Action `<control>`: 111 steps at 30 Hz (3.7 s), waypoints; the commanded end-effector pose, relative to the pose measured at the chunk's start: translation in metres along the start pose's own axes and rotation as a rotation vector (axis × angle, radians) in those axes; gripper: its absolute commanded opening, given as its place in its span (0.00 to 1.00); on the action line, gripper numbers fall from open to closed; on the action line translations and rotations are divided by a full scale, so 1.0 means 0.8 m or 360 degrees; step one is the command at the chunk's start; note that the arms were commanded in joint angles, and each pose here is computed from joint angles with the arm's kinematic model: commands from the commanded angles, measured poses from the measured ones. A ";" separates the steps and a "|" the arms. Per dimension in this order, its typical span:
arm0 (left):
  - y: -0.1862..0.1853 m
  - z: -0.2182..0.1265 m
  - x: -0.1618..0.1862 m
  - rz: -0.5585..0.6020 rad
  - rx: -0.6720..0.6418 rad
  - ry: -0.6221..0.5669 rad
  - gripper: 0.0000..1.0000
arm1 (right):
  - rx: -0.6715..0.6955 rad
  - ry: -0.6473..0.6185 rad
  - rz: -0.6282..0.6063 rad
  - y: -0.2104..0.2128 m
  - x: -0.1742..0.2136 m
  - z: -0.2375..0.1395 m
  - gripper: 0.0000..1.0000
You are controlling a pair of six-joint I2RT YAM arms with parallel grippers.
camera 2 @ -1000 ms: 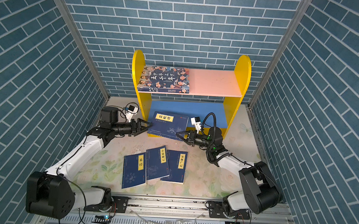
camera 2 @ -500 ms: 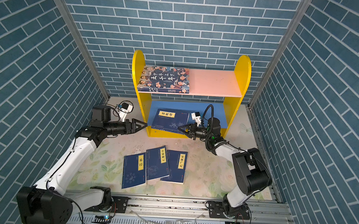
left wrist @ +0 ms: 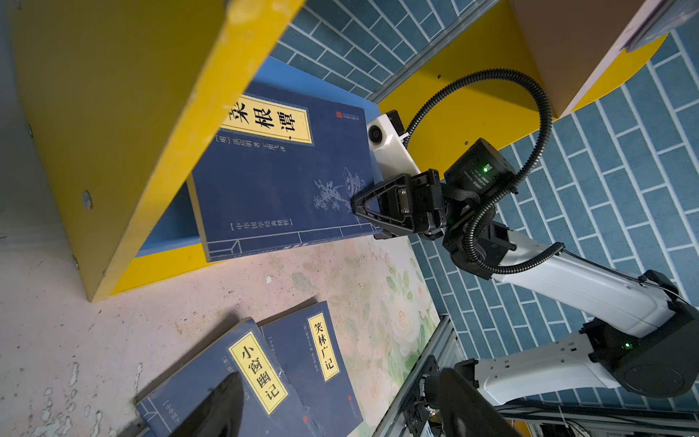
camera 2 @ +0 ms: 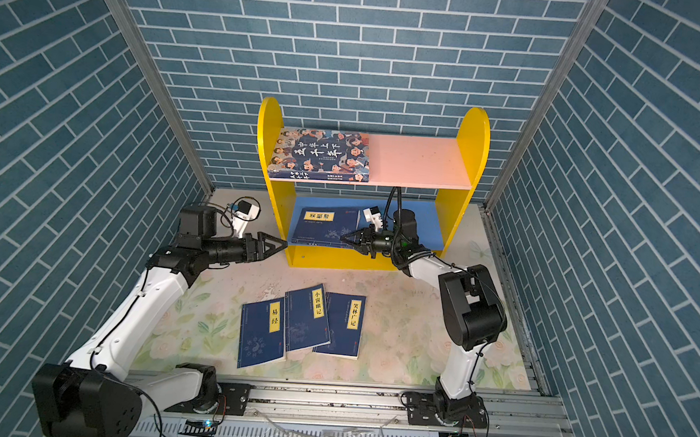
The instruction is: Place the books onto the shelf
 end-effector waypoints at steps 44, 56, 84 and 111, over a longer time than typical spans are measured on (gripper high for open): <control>0.002 -0.005 -0.002 0.0055 -0.0060 -0.0035 0.83 | 0.0920 -0.0157 -0.0196 -0.011 -0.037 -0.017 0.62; 0.001 -0.008 0.001 0.0081 -0.0085 -0.0035 0.83 | 0.1023 -0.0284 -0.0275 0.001 -0.051 -0.025 0.60; 0.047 -0.012 0.006 0.0522 -0.0625 0.0025 0.79 | 0.0887 -0.0148 -0.0211 0.000 -0.041 0.024 0.46; 0.055 -0.008 0.021 0.0484 -0.0605 0.0071 0.78 | 0.1051 -0.0177 -0.0311 -0.007 -0.082 0.036 0.58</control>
Point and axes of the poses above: each gripper's point midway between its finger pads, its own z axis out along the fingers, its own y axis along the line the jaws close on, x = y × z, the point moved 8 cm from there along -z, back along the fingers, and after that the axes turned 2 degrees about z, right-handed, at the moved point
